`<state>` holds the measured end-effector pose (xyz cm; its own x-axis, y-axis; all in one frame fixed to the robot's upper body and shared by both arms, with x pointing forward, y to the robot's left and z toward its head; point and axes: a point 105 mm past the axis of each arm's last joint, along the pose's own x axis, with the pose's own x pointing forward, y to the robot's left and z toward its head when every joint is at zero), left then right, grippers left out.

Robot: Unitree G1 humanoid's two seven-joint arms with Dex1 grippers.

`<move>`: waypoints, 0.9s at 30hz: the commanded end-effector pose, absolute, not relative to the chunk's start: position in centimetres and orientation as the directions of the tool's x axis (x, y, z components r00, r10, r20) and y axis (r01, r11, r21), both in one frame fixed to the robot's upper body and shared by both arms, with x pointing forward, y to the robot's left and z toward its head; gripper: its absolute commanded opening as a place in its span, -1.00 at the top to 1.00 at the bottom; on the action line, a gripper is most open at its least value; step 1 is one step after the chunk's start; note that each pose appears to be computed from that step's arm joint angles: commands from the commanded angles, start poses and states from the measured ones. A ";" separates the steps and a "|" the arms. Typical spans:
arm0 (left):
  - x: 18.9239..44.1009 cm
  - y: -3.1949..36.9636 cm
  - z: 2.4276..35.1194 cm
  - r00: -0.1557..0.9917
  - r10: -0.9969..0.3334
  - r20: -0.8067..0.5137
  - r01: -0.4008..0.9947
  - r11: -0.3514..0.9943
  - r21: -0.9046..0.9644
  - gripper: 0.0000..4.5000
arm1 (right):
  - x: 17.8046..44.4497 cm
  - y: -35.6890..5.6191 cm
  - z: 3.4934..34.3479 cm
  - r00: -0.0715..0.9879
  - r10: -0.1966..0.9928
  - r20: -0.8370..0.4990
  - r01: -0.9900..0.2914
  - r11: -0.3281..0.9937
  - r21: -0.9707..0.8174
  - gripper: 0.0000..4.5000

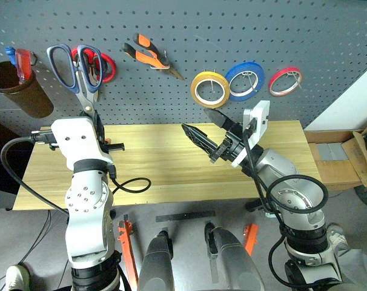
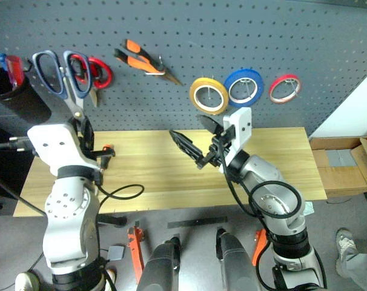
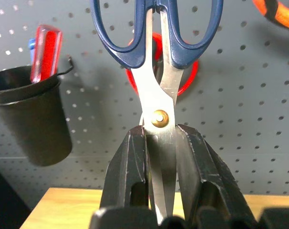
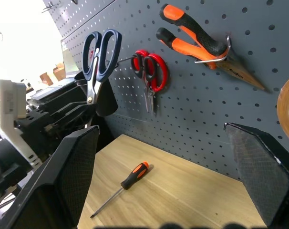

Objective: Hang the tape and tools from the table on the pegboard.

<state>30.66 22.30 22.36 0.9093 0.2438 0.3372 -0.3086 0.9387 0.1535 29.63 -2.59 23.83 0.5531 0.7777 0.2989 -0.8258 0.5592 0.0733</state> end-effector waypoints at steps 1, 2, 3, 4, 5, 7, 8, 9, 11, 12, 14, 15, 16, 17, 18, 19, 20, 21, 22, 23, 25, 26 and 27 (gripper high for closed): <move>30.8 22.6 23.1 0.901 0.225 0.371 -0.298 0.942 0.153 0.79 | 29.1 -2.9 25.0 0.542 0.765 0.347 -0.824 0.565 0.043 -1.00; 31.0 22.7 23.0 0.902 0.226 0.369 -0.298 0.942 0.153 0.79 | 29.1 -2.9 25.0 0.545 0.763 0.347 -0.822 0.568 0.042 -1.00; 31.0 23.0 22.8 0.902 0.230 0.364 -0.302 0.941 0.154 0.79 | 29.1 -3.0 25.0 0.548 0.761 0.346 -0.820 0.571 0.042 -1.00; 31.0 23.2 22.7 0.902 0.238 0.360 -0.309 0.939 0.152 0.79 | 29.2 -3.0 25.0 0.551 0.759 0.346 -0.817 0.574 0.042 -1.00; 31.0 23.4 22.5 0.903 0.244 0.354 -0.312 0.938 0.149 0.79 | 29.2 -3.1 24.9 0.553 0.758 0.345 -0.816 0.577 0.042 -1.00; 31.1 23.7 21.8 0.912 0.245 0.327 -0.305 0.941 0.145 0.79 | 29.1 -3.1 24.9 0.557 0.756 0.344 -0.813 0.580 0.042 -1.00; 31.2 23.8 21.5 0.917 0.246 0.315 -0.302 0.943 0.142 0.79 | 29.1 -3.2 24.9 0.557 0.756 0.344 -0.813 0.580 0.042 -1.00; 31.3 23.7 21.4 0.922 0.239 0.306 -0.293 0.945 0.147 0.79 | 29.1 -3.2 25.0 0.558 0.756 0.343 -0.813 0.581 0.042 -1.00; 31.4 23.7 21.4 0.923 0.235 0.306 -0.290 0.945 0.149 0.79 | 29.1 -3.2 25.0 0.559 0.755 0.343 -0.812 0.582 0.042 -1.00; 31.4 23.7 21.4 0.923 0.232 0.307 -0.288 0.946 0.150 0.79 | 29.1 -3.2 25.0 0.559 0.755 0.343 -0.812 0.582 0.041 -1.00; 31.4 23.7 21.4 0.923 0.232 0.308 -0.288 0.945 0.152 0.79 | 29.2 -3.2 25.0 0.557 0.756 0.343 -0.813 0.581 0.040 -1.00; 31.4 23.7 21.4 0.923 0.232 0.308 -0.288 0.945 0.153 0.79 | 29.2 -3.2 25.0 0.557 0.757 0.343 -0.813 0.580 0.040 -1.00; 31.4 23.7 21.4 0.923 0.232 0.307 -0.289 0.945 0.154 0.79 | 29.2 -3.2 25.0 0.555 0.757 0.344 -0.814 0.579 0.039 -1.00; 31.4 23.8 21.4 0.923 0.234 0.307 -0.291 0.943 0.158 0.79 | 29.2 -3.2 25.0 0.553 0.759 0.345 -0.816 0.577 0.038 -1.00; 31.4 23.9 21.4 0.923 0.234 0.307 -0.293 0.943 0.161 0.79 | 29.2 -3.1 25.1 0.551 0.760 0.346 -0.817 0.575 0.037 -1.00; 31.4 24.0 21.4 0.921 0.237 0.308 -0.297 0.940 0.166 0.79 | 29.1 -3.1 25.1 0.549 0.761 0.347 -0.818 0.574 0.036 -1.00; 31.4 24.0 21.5 0.921 0.239 0.309 -0.301 0.939 0.169 0.46 | 29.1 -3.1 25.1 0.547 0.761 0.347 -0.819 0.573 0.036 -1.00; 31.5 24.1 21.5 0.920 0.240 0.311 -0.302 0.938 0.170 0.33 | 29.1 -3.1 25.1 0.546 0.762 0.348 -0.820 0.571 0.035 -1.00; 31.5 24.2 21.6 0.919 0.241 0.313 -0.304 0.937 0.171 0.18 | 29.1 -3.1 25.1 0.544 0.763 0.349 -0.821 0.570 0.035 -1.00; 31.6 24.3 21.6 0.918 0.241 0.314 -0.305 0.937 0.172 0.03 | 29.1 -3.0 25.2 0.543 0.764 0.349 -0.822 0.569 0.035 -1.00; 31.7 24.5 21.8 0.917 0.243 0.317 -0.307 0.936 0.173 -0.27 | 29.0 -3.0 25.2 0.541 0.764 0.350 -0.823 0.567 0.035 -1.00; 31.7 24.5 21.8 0.917 0.243 0.318 -0.308 0.935 0.173 -0.43 | 29.0 -3.0 25.2 0.541 0.765 0.351 -0.823 0.566 0.034 -1.00; 31.8 24.7 21.8 0.916 0.245 0.318 -0.310 0.935 0.173 -0.58 | 29.0 -3.0 25.2 0.540 0.765 0.351 -0.824 0.566 0.034 -1.00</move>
<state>32.13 24.25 20.44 0.9352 0.2395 0.2609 -0.2895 0.9413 0.1736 29.78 -2.77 23.78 0.5656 0.7707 0.2936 -0.8163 0.5738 0.0662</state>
